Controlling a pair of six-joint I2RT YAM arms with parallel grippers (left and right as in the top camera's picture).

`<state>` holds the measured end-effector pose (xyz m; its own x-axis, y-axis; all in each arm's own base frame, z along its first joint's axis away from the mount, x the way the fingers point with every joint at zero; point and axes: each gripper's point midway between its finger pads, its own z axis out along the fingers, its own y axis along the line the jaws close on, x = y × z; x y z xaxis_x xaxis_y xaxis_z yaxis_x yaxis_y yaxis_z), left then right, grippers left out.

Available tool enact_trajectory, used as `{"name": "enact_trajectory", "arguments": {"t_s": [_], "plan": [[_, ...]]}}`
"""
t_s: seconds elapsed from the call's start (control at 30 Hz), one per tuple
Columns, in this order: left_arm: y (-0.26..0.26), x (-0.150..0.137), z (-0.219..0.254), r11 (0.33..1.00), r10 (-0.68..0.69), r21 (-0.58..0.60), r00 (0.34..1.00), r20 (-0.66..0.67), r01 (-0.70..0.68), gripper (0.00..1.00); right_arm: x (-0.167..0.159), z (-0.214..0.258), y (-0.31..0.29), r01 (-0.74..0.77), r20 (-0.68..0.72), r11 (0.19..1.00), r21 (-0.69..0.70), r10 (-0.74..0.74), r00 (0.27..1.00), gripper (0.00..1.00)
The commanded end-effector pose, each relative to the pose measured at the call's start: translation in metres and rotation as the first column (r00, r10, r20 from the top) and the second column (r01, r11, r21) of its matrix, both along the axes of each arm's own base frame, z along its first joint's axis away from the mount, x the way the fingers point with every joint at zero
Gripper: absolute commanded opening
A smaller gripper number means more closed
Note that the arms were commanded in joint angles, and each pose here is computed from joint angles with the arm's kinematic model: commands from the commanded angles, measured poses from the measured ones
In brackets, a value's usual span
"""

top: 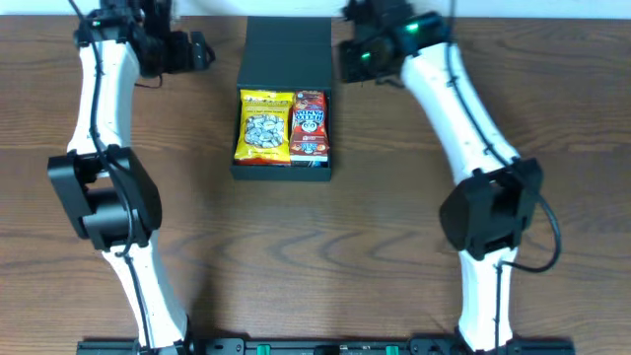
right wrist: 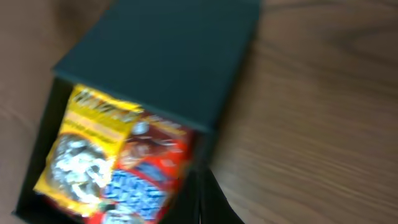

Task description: Pack container

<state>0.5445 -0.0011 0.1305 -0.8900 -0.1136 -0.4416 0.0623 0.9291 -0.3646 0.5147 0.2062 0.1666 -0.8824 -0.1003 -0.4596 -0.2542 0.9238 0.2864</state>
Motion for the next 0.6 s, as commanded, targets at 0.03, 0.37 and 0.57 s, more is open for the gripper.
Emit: {"name": "enact_trajectory", "arguments": {"t_s": [0.03, 0.37, 0.57], "plan": [[-0.008, -0.012, -0.031, 0.999, 0.008, -0.039, 0.993, -0.121, -0.013, 0.95, 0.003, -0.036, -0.034, 0.052, -0.144, 0.995, 0.088, -0.039, 0.989, 0.01], [-0.017, -0.05, -0.068, 0.997, -0.021, -0.076, 0.951, -0.309, -0.003, 0.97, -0.034, -0.102, -0.033, -0.015, -0.383, 0.993, 0.114, 0.058, 0.922, 0.02], [-0.031, -0.071, -0.089, 0.989, -0.065, -0.148, 0.925, -0.374, 0.01, 0.06, -0.035, -0.108, -0.029, -0.03, -0.385, 0.993, 0.112, 0.072, 0.92, 0.01]]}}
